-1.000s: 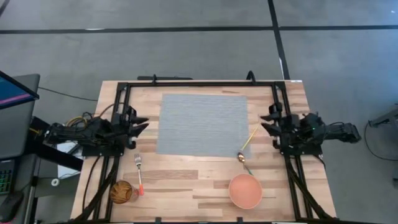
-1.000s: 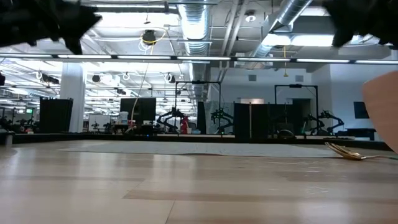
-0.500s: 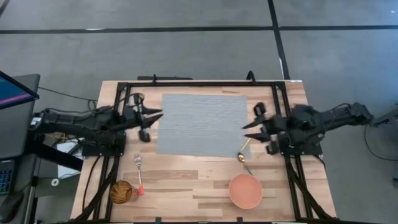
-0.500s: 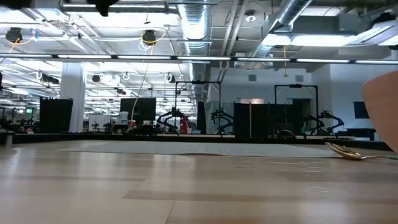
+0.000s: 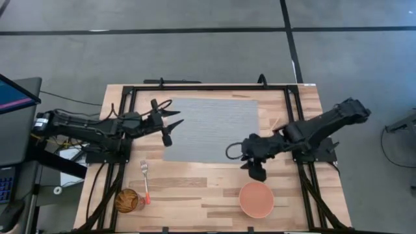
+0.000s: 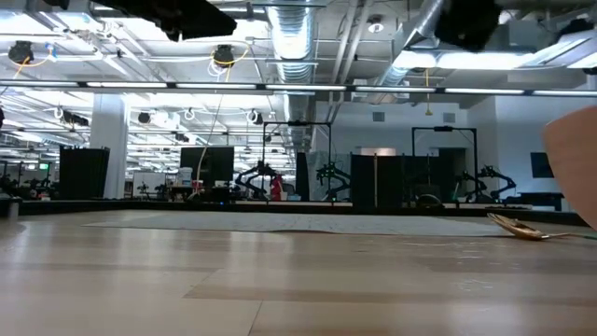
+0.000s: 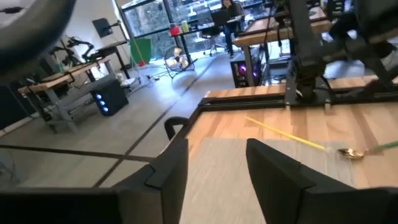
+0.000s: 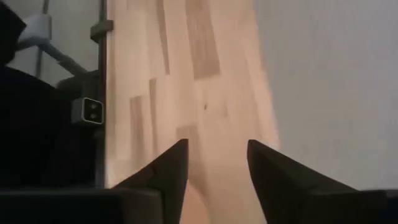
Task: Pick & Place Utensil
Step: Put the orange bowl on the center of the gray mat
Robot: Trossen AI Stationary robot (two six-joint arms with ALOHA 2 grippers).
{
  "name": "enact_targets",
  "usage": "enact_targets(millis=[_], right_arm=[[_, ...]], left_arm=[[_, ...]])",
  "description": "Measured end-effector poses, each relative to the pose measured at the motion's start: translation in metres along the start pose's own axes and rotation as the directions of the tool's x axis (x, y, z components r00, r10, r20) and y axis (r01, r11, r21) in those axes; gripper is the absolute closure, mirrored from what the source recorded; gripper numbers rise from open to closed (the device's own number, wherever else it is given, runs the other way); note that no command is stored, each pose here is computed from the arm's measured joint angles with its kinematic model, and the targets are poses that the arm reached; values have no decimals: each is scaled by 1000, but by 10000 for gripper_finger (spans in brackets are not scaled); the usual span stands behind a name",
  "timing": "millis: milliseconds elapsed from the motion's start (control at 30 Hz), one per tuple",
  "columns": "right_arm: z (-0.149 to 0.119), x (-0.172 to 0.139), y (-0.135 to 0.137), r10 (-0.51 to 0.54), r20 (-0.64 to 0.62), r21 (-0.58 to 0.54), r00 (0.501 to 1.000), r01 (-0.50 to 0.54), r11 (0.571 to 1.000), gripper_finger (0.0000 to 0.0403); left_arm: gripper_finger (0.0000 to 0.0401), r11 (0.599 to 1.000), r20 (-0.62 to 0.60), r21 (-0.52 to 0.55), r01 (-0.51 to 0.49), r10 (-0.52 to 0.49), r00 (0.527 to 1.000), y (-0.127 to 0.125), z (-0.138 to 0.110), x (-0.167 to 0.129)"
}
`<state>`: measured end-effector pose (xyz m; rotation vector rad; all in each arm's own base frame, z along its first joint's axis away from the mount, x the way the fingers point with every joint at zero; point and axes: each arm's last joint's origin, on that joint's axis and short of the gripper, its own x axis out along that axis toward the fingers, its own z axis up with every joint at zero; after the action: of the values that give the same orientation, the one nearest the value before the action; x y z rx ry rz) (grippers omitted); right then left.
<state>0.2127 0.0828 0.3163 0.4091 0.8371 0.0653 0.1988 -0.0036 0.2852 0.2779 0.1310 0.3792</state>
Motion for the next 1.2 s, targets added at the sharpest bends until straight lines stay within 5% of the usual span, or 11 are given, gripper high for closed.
enact_targets(millis=[367,900,1200], right_arm=[[-42,39,13,-127,-389,130,912,191,973,198],[-73,105,13,-206,-523,109,827,304,946,198],[-72,114,10,-154,-581,106,799,262,959,201]], left_arm=[[213,998,46,-36,-44,46,998,13,7,-8],[213,998,46,-36,-43,45,998,13,7,-8],[213,999,46,-33,-43,44,998,13,7,-8]])
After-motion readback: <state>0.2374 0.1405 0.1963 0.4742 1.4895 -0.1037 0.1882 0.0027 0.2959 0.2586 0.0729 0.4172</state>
